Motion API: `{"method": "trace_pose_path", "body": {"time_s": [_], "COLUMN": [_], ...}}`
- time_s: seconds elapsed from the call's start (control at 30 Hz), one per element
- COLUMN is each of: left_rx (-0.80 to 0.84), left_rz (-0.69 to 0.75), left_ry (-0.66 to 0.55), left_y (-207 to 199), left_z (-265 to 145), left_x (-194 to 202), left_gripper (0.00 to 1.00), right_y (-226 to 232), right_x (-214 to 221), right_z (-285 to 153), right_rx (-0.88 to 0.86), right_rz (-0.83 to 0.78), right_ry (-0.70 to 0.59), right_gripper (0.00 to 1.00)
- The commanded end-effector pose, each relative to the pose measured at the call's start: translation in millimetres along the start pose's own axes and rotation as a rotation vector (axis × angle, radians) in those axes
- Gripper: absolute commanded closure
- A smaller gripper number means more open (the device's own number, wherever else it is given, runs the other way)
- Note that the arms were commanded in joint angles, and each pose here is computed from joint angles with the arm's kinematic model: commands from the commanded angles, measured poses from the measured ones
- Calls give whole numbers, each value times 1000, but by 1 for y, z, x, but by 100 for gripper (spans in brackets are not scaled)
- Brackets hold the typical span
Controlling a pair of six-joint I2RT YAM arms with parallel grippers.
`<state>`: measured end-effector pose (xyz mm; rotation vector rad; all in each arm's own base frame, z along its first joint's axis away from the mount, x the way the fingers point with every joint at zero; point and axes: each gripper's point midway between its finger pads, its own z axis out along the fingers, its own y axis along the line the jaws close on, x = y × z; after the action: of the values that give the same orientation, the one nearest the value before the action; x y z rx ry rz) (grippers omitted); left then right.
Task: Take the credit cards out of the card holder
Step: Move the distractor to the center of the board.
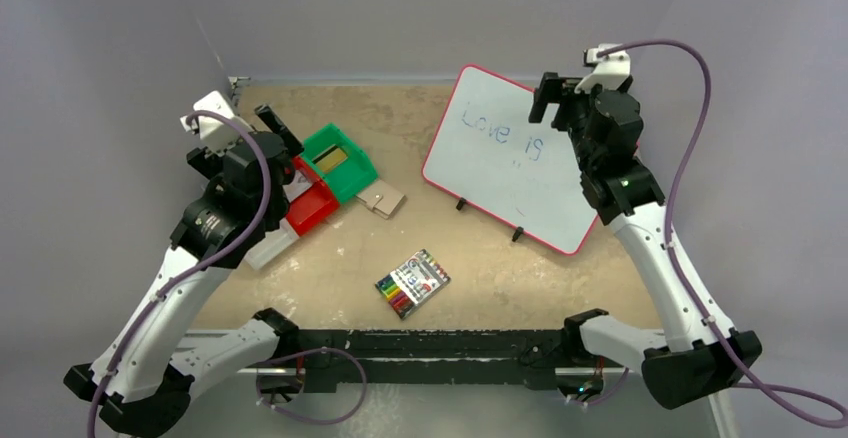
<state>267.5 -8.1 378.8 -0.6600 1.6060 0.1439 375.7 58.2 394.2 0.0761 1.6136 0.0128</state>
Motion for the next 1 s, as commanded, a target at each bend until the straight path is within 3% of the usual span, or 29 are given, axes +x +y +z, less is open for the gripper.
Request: {"method": "trace_pose_path", "body": {"time_s": [0.0,0.47,0.97], "left_rx": [-3,48,30], "left_rz": [-29,66,-33], "left_ry": [-1,200,166], "left_y": [3,30,82], "left_z": [10,28,15], "left_x": [5,86,137], "left_gripper": [8,2,1], "right_y": [16,108,168], "right_x": [20,148,283], "right_z": [-6,-39,-59], "right_rx": [-141,-556,-669], "right_rz": [66,111,-18], "right_ry": [34,410,819], "right_gripper": [0,0,0]}}
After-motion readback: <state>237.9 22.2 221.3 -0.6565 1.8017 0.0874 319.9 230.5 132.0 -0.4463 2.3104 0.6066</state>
